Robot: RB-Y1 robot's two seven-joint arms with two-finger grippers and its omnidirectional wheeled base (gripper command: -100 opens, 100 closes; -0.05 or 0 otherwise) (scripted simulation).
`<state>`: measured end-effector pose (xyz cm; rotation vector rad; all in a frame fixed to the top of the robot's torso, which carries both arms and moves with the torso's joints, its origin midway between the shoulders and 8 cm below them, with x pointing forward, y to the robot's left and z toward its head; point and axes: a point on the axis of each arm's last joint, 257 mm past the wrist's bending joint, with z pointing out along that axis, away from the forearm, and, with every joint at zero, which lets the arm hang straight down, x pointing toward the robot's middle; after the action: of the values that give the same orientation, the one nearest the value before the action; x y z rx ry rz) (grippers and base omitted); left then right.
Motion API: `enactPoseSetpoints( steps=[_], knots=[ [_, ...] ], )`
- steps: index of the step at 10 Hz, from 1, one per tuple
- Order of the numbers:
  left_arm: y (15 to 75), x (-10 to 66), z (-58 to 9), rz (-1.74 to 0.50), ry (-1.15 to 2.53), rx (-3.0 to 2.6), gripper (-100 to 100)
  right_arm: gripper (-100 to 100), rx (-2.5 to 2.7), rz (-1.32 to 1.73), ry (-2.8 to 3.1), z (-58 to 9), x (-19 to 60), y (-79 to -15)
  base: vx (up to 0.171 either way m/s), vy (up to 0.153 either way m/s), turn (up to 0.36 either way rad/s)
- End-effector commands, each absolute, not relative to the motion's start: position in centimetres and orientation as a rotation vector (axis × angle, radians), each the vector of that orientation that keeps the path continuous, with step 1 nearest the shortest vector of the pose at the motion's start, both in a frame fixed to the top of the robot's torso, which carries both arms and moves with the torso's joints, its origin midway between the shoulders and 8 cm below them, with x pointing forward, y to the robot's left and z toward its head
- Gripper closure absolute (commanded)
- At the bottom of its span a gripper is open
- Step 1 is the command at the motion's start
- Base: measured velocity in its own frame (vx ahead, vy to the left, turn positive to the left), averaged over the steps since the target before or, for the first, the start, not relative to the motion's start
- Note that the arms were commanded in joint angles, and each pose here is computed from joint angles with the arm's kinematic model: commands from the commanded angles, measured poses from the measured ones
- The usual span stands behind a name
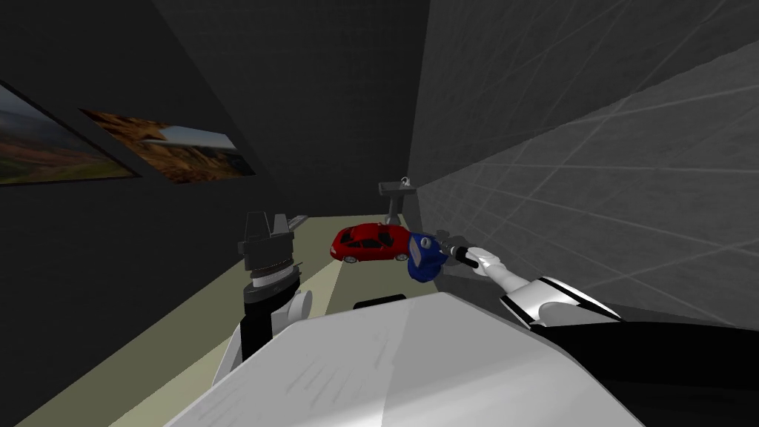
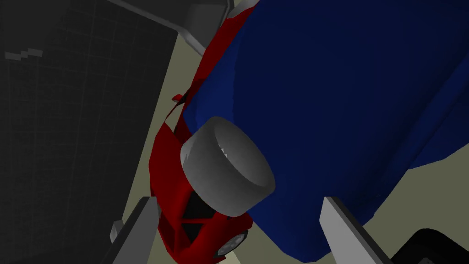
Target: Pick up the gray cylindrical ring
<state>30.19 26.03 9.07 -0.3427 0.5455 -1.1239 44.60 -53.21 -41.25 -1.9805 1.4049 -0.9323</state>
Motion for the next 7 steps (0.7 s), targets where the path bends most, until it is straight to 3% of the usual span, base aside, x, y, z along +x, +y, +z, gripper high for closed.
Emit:
enactPoseSetpoints(
  steps=[1,7],
  knots=[
    [26.0,30.2,9.1,-1.124,0.545,-0.343,0,-100,-2.061,-0.897,1.326,-41.1,44.0,-52.8,0.11,-0.058,0.113],
    [26.0,30.2,9.1,-1.124,0.545,-0.343,0,-100,-2.271,-0.782,1.114,-41.1,41.9,-51.9,0.089,-0.046,0.103]
  ],
)
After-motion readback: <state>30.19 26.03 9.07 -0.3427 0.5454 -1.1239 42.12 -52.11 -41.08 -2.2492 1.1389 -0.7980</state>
